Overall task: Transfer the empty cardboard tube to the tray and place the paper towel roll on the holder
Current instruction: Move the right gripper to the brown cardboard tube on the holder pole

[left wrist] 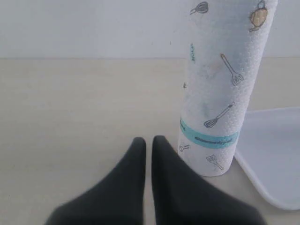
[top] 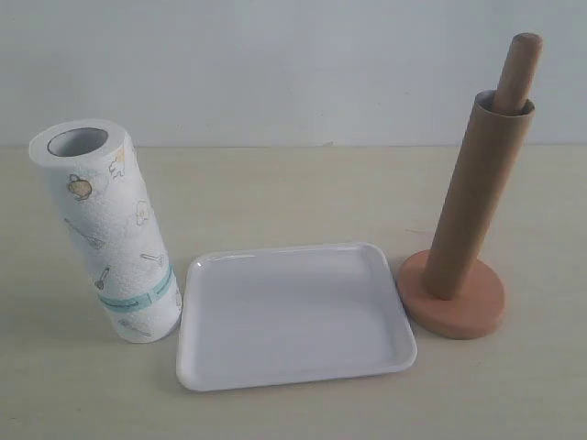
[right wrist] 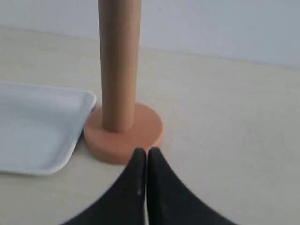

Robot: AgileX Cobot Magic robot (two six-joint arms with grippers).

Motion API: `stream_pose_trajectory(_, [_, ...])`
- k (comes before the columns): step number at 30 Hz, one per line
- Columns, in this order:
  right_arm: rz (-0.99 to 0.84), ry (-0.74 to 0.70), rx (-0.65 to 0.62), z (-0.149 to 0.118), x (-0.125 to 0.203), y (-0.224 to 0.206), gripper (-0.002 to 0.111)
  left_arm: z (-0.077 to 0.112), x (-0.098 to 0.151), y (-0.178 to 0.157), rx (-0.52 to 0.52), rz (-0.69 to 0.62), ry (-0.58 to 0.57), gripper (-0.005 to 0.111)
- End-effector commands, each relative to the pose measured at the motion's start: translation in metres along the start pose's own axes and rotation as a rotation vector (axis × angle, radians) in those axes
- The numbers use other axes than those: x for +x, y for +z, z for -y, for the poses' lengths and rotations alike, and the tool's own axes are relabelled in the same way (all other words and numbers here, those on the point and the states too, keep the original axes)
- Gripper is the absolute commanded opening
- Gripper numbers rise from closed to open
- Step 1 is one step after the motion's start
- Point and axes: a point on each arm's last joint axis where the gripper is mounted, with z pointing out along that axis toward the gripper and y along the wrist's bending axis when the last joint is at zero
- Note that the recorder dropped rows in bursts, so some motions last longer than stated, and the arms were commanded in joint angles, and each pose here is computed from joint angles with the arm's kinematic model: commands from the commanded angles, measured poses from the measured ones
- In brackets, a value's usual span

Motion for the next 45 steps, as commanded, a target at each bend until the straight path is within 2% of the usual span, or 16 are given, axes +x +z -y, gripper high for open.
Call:
stream_pose_trajectory(1, [0.316, -0.057, 0.074, 0.006, -0.028, -0.005, 0.000, 0.000, 0.001, 0.000, -0.002, 0.004, -0.009, 0.004])
stream_pose_trajectory(6, [0.839, -0.053, 0.182, 0.013, -0.068, -0.032, 0.000, 0.000, 0.001, 0.000, -0.002, 0.004, -0.009, 0.004])
stream_pose_trajectory(10, [1.197, -0.043, 0.249, 0.015, -0.084, -0.060, 0.000, 0.000, 0.001, 0.000, -0.002, 0.004, -0.009, 0.004])
stream_pose_trajectory(12, [1.361, 0.068, 0.181, 0.015, -0.088, -0.073, 0.000, 0.000, 0.001, 0.000, -0.002, 0.004, -0.009, 0.004])
stream_pose_trajectory(14, [1.413, 0.148, 0.120, 0.016, -0.089, -0.078, 0.000, 0.000, 0.001, 0.000, -0.002, 0.004, -0.009, 0.004])
stream_pose_trajectory(17, [1.286, 0.160, 0.099, 0.016, -0.109, -0.073, 0.000, 0.000, 0.001, 0.000, -0.002, 0.004, -0.009, 0.004])
stream_pose_trajectory(21, [0.949, 0.189, 0.072, 0.017, -0.135, -0.038, 0.000, 0.000, 0.001, 0.000, -0.002, 0.004, -0.009, 0.004])
stream_pose_trajectory(24, [0.779, 0.195, 0.074, 0.018, -0.138, -0.009, 0.000, 0.000, 0.001, 0.000, -0.002, 0.004, -0.009, 0.004])
stream_pose_trajectory(28, [0.668, 0.229, 0.074, 0.020, -0.135, 0.020, 0.000, 0.000, 0.001, 0.000, -0.002, 0.004, -0.009, 0.004])
stream_pose_trajectory(33, [0.496, 0.470, 0.014, 0.019, -0.122, 0.047, 0.000, 0.000, 0.001, 0.000, -0.002, 0.004, -0.009, 0.004])
stream_pose_trajectory(37, [0.256, 0.361, -0.023, 0.011, -0.101, 0.079, 0.000, 0.000, 0.001, 0.000, -0.002, 0.004, -0.009, 0.004])
stream_pose_trajectory(41, [0.054, 0.434, -0.045, 0.007, -0.075, 0.112, 0.000, 0.000, 0.001, 0.000, -0.002, 0.004, -0.009, 0.004])
stream_pose_trajectory(45, [-0.053, 0.412, -0.057, 0.004, -0.055, 0.132, 0.000, 0.000, 0.001, 0.000, -0.002, 0.004, -0.009, 0.004])
